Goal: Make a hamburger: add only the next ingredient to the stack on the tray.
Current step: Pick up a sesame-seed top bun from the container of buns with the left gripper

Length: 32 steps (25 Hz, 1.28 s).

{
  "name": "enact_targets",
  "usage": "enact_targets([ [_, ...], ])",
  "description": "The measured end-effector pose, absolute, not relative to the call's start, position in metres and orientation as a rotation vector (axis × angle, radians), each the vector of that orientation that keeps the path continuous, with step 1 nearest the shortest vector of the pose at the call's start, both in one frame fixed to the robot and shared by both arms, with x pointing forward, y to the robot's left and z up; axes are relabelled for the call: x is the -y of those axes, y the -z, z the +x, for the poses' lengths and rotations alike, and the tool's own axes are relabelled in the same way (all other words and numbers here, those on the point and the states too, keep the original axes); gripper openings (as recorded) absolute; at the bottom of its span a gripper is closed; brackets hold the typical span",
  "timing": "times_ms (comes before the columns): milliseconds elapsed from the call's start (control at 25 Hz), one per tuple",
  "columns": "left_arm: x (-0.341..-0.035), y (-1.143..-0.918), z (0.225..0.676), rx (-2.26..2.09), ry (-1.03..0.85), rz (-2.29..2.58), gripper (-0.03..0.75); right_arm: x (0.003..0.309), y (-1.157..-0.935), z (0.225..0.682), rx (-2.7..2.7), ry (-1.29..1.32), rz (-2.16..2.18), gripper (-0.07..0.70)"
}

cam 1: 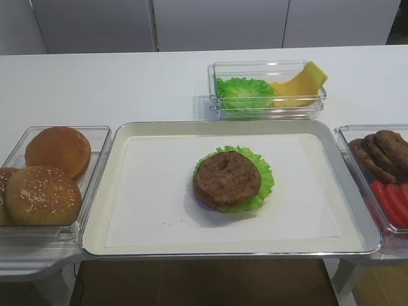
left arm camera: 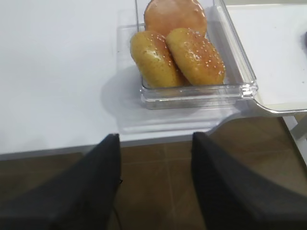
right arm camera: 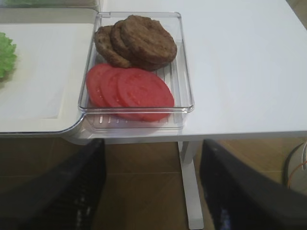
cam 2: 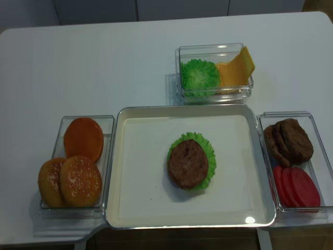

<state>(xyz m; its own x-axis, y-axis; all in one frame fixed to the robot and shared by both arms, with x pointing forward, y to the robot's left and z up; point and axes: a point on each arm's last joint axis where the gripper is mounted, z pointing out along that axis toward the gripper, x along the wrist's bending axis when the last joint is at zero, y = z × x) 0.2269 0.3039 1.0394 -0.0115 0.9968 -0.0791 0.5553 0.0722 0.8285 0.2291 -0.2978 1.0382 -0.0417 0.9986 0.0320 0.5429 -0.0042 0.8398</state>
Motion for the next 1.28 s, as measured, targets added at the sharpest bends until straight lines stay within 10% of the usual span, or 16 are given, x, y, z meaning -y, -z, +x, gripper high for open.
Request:
enact_targets([
  [640,-0.3,-1.093,0.292,-1.789,-0.699,1.566,0.458,0.298,-1.038,0.229,-1.65,-0.933,1.613,0.467],
  [1280,-0.298,-1.054,0.431,-2.18,-0.32,1.699,0.461,0.298,-1.038,0.229,-1.65,-0.935,1.613,0.467],
])
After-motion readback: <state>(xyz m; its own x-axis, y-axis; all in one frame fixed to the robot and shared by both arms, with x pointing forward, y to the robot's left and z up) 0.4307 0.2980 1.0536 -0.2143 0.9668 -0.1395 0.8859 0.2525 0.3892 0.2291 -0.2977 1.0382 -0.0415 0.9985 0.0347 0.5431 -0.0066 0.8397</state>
